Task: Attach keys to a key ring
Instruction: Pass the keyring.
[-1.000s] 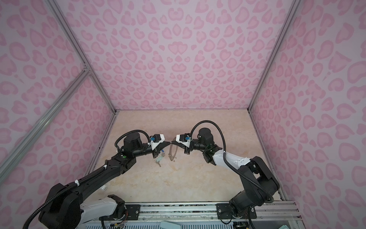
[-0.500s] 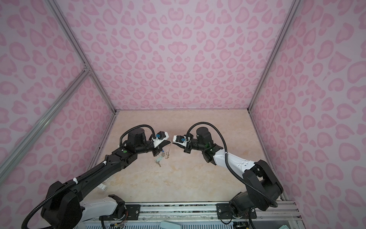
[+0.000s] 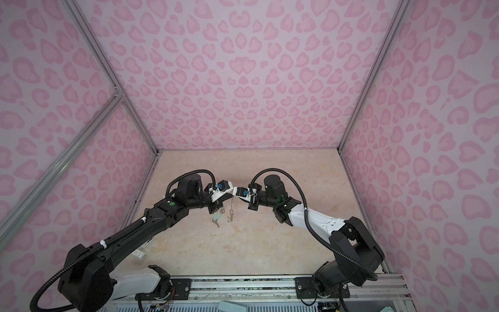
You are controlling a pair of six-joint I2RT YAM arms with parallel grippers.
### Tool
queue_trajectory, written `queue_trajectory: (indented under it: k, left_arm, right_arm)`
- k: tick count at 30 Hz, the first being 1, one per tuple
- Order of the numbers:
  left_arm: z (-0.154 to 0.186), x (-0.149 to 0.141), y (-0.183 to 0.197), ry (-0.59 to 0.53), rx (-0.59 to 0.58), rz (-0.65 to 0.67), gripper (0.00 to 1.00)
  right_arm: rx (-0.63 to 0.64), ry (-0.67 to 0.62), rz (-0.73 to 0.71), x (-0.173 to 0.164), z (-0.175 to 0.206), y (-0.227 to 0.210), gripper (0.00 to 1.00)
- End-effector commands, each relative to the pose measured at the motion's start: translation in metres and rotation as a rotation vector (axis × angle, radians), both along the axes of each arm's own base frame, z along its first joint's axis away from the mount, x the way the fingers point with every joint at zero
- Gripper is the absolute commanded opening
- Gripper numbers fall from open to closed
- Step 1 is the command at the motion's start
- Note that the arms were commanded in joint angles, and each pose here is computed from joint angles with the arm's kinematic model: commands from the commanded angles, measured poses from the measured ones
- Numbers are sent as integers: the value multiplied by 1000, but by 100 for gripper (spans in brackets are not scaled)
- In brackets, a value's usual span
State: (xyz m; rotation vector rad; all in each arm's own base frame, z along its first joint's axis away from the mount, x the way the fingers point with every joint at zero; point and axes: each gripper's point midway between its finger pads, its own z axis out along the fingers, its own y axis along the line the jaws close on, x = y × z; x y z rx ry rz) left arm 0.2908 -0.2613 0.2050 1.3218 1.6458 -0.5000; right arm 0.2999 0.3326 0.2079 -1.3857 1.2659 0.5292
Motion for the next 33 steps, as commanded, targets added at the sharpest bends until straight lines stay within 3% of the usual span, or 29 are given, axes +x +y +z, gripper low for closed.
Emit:
queue_trajectory:
  k: [1, 11, 15, 18, 21, 26, 33]
  left_arm:
    - [10, -3, -3, -29, -12, -36, 3]
    - [14, -14, -7, -40, -30, -101, 3]
    - [13, -14, -8, -34, -28, -106, 3]
    - [12, -12, -7, -32, -26, -99, 3]
    - [13, -7, -5, -35, -35, -63, 12]
    - [22, 3, 7, 6, -144, -18, 21]
    - [32, -4, 8, -52, -277, -55, 21]
  right_arm:
    - [-11, 4, -6, 0, -5, -2, 11]
    - [-25, 22, 16, -4, -9, 0, 10]
    - [-26, 19, 22, -6, -8, -1, 0]
    - [-19, 11, 24, -6, -7, -1, 0]
    - [-13, 18, 28, -7, -6, -2, 0]
    - [86, 38, 28, -5, 5, -6, 0]
    - [210, 39, 78, -10, 25, -6, 0]
